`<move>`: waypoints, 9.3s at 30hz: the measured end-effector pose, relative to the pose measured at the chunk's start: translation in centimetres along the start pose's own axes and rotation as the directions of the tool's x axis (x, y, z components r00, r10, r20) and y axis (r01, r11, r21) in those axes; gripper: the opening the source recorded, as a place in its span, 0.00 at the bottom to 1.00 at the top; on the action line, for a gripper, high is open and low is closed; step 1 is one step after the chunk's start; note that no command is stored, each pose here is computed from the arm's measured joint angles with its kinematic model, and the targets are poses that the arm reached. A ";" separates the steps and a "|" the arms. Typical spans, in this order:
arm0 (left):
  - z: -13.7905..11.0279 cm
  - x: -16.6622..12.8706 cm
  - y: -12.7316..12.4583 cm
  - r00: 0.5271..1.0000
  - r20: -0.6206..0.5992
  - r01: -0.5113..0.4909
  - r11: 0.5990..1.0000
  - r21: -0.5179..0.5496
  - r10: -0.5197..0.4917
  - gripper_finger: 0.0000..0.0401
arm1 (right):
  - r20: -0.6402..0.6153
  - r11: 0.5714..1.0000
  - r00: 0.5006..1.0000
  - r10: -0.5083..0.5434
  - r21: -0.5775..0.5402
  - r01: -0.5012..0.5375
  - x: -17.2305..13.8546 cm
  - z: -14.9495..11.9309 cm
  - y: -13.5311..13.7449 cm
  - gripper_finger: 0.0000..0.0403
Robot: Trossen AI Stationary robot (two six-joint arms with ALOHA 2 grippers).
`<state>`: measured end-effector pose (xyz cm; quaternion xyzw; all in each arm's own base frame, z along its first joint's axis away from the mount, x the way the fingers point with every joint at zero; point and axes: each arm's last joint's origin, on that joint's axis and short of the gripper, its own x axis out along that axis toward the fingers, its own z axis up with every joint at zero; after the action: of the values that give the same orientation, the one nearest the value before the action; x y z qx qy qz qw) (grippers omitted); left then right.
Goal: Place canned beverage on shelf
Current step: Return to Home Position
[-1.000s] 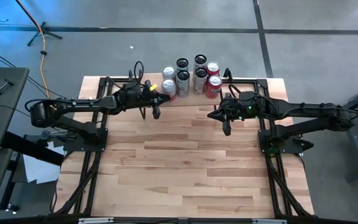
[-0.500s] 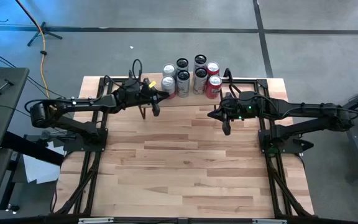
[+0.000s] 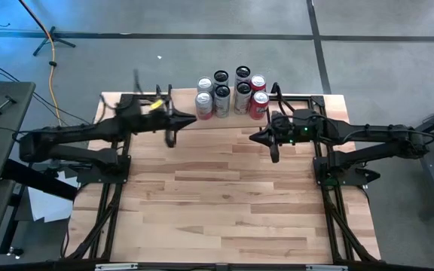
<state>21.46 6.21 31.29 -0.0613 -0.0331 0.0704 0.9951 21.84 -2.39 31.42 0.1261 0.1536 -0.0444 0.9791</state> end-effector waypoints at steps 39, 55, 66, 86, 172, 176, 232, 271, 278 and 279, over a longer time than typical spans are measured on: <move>-5.6 -10.7 -3.7 0.920 0.360 0.220 0.965 -0.140 -0.157 0.00 | 0.213 0.984 0.970 0.114 0.110 -0.140 -3.2 2.5 0.1 0.00; -7.7 -12.8 -3.2 0.907 0.390 0.237 0.958 -0.161 -0.159 0.00 | 0.222 0.979 0.969 0.109 0.142 -0.143 -3.5 2.5 0.0 0.00; -8.4 -14.4 -2.9 0.929 0.347 0.199 0.966 -0.166 -0.132 0.00 | 0.213 0.980 0.971 0.111 0.138 -0.142 -3.7 2.4 0.0 0.00; -9.6 -14.0 -2.5 0.972 0.231 0.087 0.969 -0.229 -0.033 0.00 | 0.169 0.980 0.973 0.159 0.096 -0.176 -8.3 1.5 0.6 0.00; -14.1 -13.3 -2.2 0.997 -0.042 0.051 0.974 -0.222 -0.062 0.00 | 0.364 0.998 0.930 0.051 0.012 -0.060 -5.8 -16.3 -3.6 0.00; -14.1 -13.3 -2.2 0.997 -0.043 0.051 0.974 -0.222 -0.062 0.00 | 0.244 0.997 0.970 0.010 -0.077 0.009 -5.4 -17.4 -3.9 0.00; -14.1 -13.2 -2.2 0.997 -0.047 0.054 0.973 -0.222 -0.065 0.00 | 0.349 0.997 0.935 0.059 -0.070 -0.036 -7.1 -17.1 -3.6 0.00; -14.1 -13.2 -2.2 0.997 -0.047 0.053 0.974 -0.222 -0.065 0.00 | 0.335 0.997 0.941 0.055 -0.069 -0.033 -7.0 -17.3 -3.6 0.00; -14.1 -13.2 -2.2 0.997 -0.047 0.053 0.974 -0.222 -0.065 0.00 | 0.335 0.997 0.941 0.054 -0.069 -0.033 -7.0 -17.3 -3.6 0.00; -14.1 -13.2 -2.2 0.997 -0.047 0.053 0.974 -0.222 -0.065 0.00 | 0.335 0.997 0.941 0.055 -0.069 -0.033 -7.0 -17.3 -3.6 0.00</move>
<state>9.72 0.47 16.84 -0.1723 -0.0157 0.0350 0.9843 9.70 -1.01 16.85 0.0897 -0.0174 -0.0386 0.9951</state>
